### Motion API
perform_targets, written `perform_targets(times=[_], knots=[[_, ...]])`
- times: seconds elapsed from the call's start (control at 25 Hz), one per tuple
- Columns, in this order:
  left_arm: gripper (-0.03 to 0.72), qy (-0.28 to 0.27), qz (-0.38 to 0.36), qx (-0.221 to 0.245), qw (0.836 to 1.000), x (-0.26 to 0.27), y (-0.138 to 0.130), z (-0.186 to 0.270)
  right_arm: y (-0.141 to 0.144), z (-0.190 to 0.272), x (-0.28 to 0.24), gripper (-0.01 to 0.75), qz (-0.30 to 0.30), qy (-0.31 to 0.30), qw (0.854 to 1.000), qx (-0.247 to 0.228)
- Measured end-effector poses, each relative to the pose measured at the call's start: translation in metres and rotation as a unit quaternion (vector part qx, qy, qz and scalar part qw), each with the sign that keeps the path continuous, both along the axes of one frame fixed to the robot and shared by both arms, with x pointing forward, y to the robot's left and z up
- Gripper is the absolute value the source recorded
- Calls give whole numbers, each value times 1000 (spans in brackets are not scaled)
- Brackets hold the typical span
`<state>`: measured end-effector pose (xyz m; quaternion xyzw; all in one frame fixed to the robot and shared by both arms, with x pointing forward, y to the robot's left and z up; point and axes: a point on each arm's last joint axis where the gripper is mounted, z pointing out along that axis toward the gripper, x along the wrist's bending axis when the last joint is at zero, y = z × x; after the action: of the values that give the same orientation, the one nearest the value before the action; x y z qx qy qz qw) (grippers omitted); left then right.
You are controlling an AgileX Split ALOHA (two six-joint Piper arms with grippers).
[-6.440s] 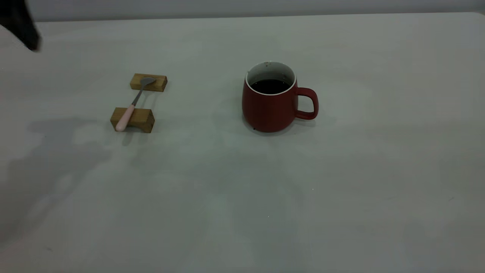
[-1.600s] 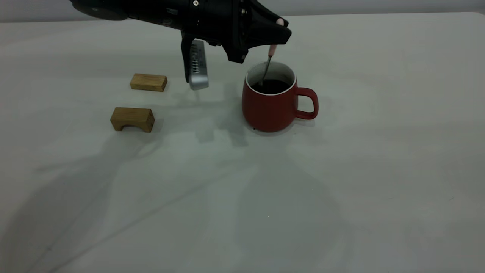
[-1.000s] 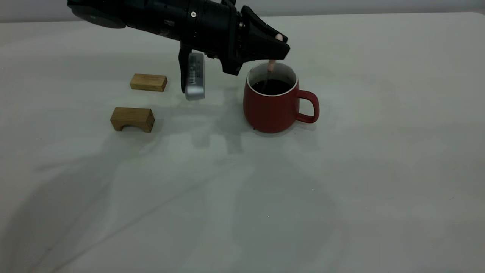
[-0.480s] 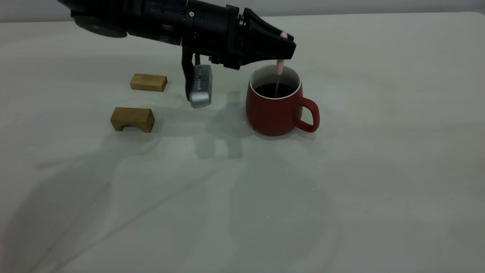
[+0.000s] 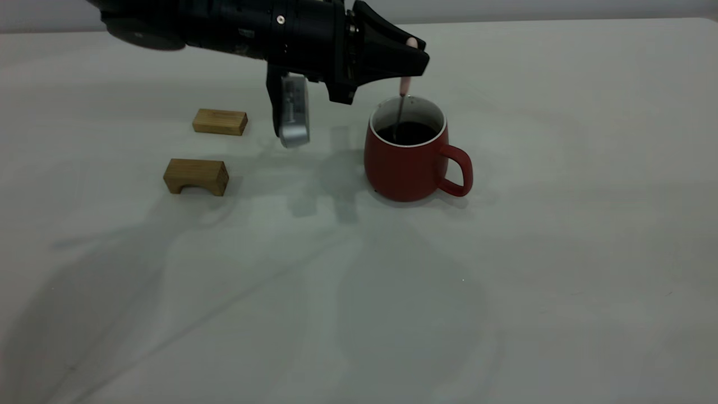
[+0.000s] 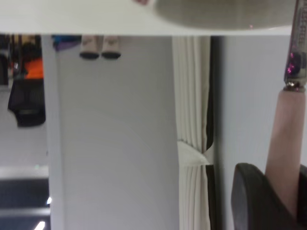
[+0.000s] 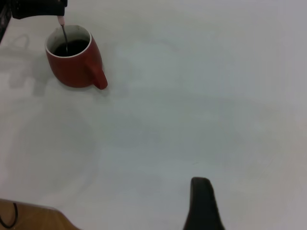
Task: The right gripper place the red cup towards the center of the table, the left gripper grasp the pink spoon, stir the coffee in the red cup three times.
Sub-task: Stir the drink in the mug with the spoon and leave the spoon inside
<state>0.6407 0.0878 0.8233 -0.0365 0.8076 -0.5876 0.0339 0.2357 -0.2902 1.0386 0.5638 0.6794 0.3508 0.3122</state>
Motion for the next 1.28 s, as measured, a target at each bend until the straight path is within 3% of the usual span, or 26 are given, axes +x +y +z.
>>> perform_targets(times=[0.16, 0.24, 0.36, 0.48, 0.64, 0.76, 0.96, 1.12, 1.28], knots=[[168, 66, -18, -22, 997, -7, -1, 2, 0, 0, 0, 585, 0, 0, 1000, 0], [168, 82, -22, -11, 996, -8, 1, 1, 0, 0, 0, 585, 0, 0, 1000, 0], [168, 68, -32, 20, 997, -7, 7, 6, 0, 0, 0, 585, 0, 0, 1000, 0], [168, 19, -28, 46, 998, -3, 9, 7, 0, 0, 0, 585, 0, 0, 1000, 0], [168, -29, -7, 29, 999, 3, 5, 3, 0, 0, 0, 585, 0, 0, 1000, 0], [168, -18, -7, 5, 1000, 0, 1, -3, 0, 0, 0, 585, 0, 0, 1000, 0], [168, 58, -31, -23, 998, -8, -1, -2, 0, 0, 0, 585, 0, 0, 1000, 0], [168, 94, -28, -3, 995, -7, 4, -3, 0, 0, 0, 585, 0, 0, 1000, 0], [168, 60, -16, 27, 998, -2, 9, -8, 0, 0, 0, 585, 0, 0, 1000, 0]])
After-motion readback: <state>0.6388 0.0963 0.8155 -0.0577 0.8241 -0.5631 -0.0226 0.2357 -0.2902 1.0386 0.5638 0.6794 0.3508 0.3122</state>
